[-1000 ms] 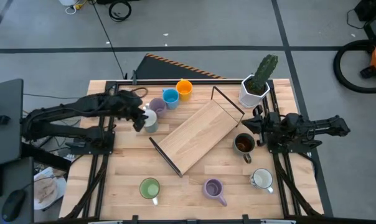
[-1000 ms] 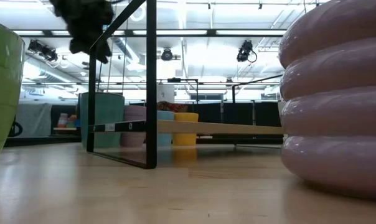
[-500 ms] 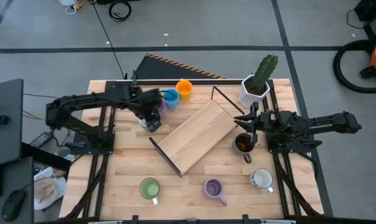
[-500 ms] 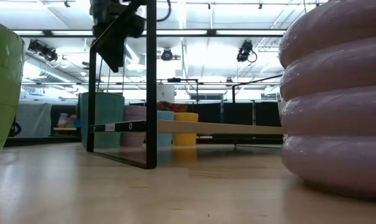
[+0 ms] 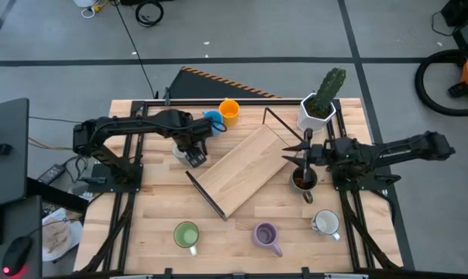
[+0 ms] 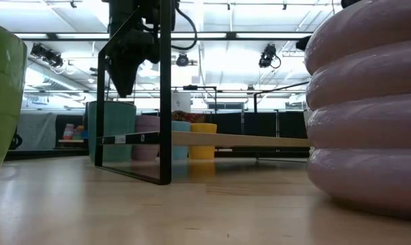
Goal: Place coffee mugs
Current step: Put the blue patterned mug on the shelf
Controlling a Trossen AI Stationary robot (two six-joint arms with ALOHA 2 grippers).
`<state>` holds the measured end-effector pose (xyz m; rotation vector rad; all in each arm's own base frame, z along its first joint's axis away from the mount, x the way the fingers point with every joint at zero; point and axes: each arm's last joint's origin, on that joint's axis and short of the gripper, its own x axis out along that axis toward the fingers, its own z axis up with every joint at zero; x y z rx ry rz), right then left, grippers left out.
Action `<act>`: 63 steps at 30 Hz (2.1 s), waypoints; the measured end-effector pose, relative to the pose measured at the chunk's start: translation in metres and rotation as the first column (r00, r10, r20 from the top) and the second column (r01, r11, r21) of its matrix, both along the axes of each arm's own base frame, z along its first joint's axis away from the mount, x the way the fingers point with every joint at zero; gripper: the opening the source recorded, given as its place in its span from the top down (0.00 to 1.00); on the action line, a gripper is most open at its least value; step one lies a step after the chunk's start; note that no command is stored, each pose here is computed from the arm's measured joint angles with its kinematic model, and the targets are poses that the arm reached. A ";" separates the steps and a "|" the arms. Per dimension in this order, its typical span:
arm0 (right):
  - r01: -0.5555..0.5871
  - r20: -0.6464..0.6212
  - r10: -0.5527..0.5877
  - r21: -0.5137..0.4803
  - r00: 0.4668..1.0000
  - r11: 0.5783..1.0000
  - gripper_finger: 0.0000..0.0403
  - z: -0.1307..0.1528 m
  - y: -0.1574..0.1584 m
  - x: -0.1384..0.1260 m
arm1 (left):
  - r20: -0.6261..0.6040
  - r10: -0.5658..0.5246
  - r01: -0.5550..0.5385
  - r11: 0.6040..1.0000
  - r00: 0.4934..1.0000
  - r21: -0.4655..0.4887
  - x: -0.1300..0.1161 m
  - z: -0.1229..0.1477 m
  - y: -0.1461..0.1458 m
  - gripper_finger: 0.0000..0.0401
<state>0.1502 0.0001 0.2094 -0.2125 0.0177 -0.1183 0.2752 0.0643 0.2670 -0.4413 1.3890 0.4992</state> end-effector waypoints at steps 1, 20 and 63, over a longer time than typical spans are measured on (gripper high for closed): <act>-0.004 -0.006 0.004 0.000 1.000 1.000 0.71 -0.001 0.000 0.001 | -0.006 0.009 -0.009 1.000 1.000 -0.004 -0.001 0.000 0.000 0.53; -0.099 -0.097 0.107 0.089 0.989 0.991 0.71 -0.018 0.001 0.018 | -0.065 -0.073 0.074 0.997 0.995 0.006 -0.003 0.008 -0.015 0.53; -0.096 -0.142 0.104 0.060 0.984 0.994 0.71 -0.027 0.001 0.027 | -0.245 0.040 -0.049 0.998 0.969 -0.029 0.027 -0.049 -0.012 0.63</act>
